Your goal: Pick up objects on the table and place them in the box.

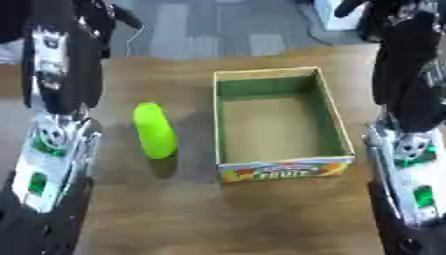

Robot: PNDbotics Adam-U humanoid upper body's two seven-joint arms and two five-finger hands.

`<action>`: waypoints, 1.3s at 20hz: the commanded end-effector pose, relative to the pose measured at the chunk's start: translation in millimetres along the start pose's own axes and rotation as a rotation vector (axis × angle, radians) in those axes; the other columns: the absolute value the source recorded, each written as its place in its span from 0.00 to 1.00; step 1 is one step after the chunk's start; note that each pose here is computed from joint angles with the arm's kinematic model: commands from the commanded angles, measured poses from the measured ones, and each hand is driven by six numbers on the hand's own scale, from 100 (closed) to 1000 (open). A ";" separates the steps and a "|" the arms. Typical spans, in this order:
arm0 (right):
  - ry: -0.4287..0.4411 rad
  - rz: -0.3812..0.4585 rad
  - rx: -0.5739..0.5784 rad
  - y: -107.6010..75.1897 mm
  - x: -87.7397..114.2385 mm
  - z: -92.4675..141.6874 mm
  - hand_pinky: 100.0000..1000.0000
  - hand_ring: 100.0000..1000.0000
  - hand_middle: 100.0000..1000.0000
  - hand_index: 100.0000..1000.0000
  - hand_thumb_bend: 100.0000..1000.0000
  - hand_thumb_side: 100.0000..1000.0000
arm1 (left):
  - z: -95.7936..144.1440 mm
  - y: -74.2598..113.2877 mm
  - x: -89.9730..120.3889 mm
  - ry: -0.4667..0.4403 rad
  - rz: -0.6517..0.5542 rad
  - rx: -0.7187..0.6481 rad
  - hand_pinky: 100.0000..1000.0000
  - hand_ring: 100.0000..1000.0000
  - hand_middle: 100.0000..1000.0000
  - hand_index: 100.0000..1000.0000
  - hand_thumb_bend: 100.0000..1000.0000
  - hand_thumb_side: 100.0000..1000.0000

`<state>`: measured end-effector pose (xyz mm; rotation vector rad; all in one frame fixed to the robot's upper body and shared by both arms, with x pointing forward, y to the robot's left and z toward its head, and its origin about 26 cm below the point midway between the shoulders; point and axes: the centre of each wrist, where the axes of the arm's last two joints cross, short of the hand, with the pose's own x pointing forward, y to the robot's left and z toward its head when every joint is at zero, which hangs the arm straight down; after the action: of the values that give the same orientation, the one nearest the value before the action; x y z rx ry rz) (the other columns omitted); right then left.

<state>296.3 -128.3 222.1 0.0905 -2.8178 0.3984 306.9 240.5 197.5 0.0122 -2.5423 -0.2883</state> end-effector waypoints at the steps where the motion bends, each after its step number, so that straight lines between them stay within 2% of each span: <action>1: -0.008 0.002 0.005 -1.6 1.5 -1.1 0.36 0.80 0.80 0.90 0.13 1.00 | -9.2 20.9 6.5 0.047 -0.204 -0.162 0.35 0.68 0.80 0.87 0.35 0.66; 4: -0.004 0.003 0.011 -1.6 0.8 0.2 0.36 0.80 0.80 0.90 0.13 1.00 | -15.2 32.2 15.7 0.124 -0.390 -0.375 0.36 0.69 0.82 0.87 0.40 0.68; 7: 0.000 0.004 0.015 -1.9 0.3 1.2 0.35 0.80 0.80 0.90 0.15 1.00 | -17.3 45.1 19.6 0.209 -0.576 -0.546 0.49 0.75 0.86 0.90 0.46 0.67; 9: 0.002 0.005 0.019 -1.9 -0.1 1.8 0.35 0.80 0.80 0.90 0.16 1.00 | -17.0 51.9 17.5 0.260 -0.664 -0.628 0.56 0.78 0.89 0.91 0.52 0.69; 11: 0.004 0.005 0.023 -2.0 -0.5 2.6 0.35 0.80 0.80 0.90 0.16 1.00 | -15.6 57.7 12.8 0.302 -0.718 -0.688 0.56 0.79 0.90 0.92 0.56 0.67; 12: 0.006 0.005 0.024 -2.0 -0.6 3.0 0.35 0.80 0.80 0.90 0.17 1.00 | -14.5 59.1 10.0 0.311 -0.718 -0.698 0.54 0.79 0.91 0.93 0.56 0.64; 14: 0.008 0.004 0.027 -2.0 -0.9 3.7 0.34 0.80 0.80 0.91 0.17 1.00 | -10.4 58.3 1.9 0.301 -0.641 -0.676 0.52 0.79 0.91 0.93 0.57 0.61; 15: 0.008 0.004 0.027 -2.0 -0.9 3.8 0.34 0.80 0.80 0.91 0.19 1.00 | -7.7 56.3 -3.1 0.280 -0.564 -0.627 0.48 0.79 0.91 0.93 0.61 0.55; 18: 0.007 0.006 0.031 -2.5 -1.0 3.4 0.34 0.80 0.80 0.91 0.21 1.00 | -0.1 58.7 -18.0 0.254 -0.417 -0.505 0.48 0.79 0.90 0.92 0.66 0.52; 22: 0.006 0.008 0.035 -2.8 -1.1 3.1 0.33 0.80 0.80 0.91 0.22 1.00 | 8.8 68.5 -35.0 0.286 -0.445 -0.488 0.48 0.79 0.90 0.92 0.70 0.53; 25: 0.006 0.008 0.037 -2.9 -1.2 3.1 0.33 0.80 0.80 0.91 0.23 1.00 | 15.7 68.5 -45.4 0.302 -0.425 -0.462 0.48 0.80 0.92 0.93 0.75 0.46; 26: 0.006 0.008 0.038 -2.9 -1.2 3.1 0.33 0.80 0.80 0.91 0.23 1.00 | 17.7 67.8 -48.1 0.302 -0.410 -0.445 0.48 0.80 0.91 0.93 0.74 0.46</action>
<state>298.4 -131.1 214.9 0.0813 -2.7867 0.4367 339.8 309.3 165.6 0.3611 -2.0874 -0.9479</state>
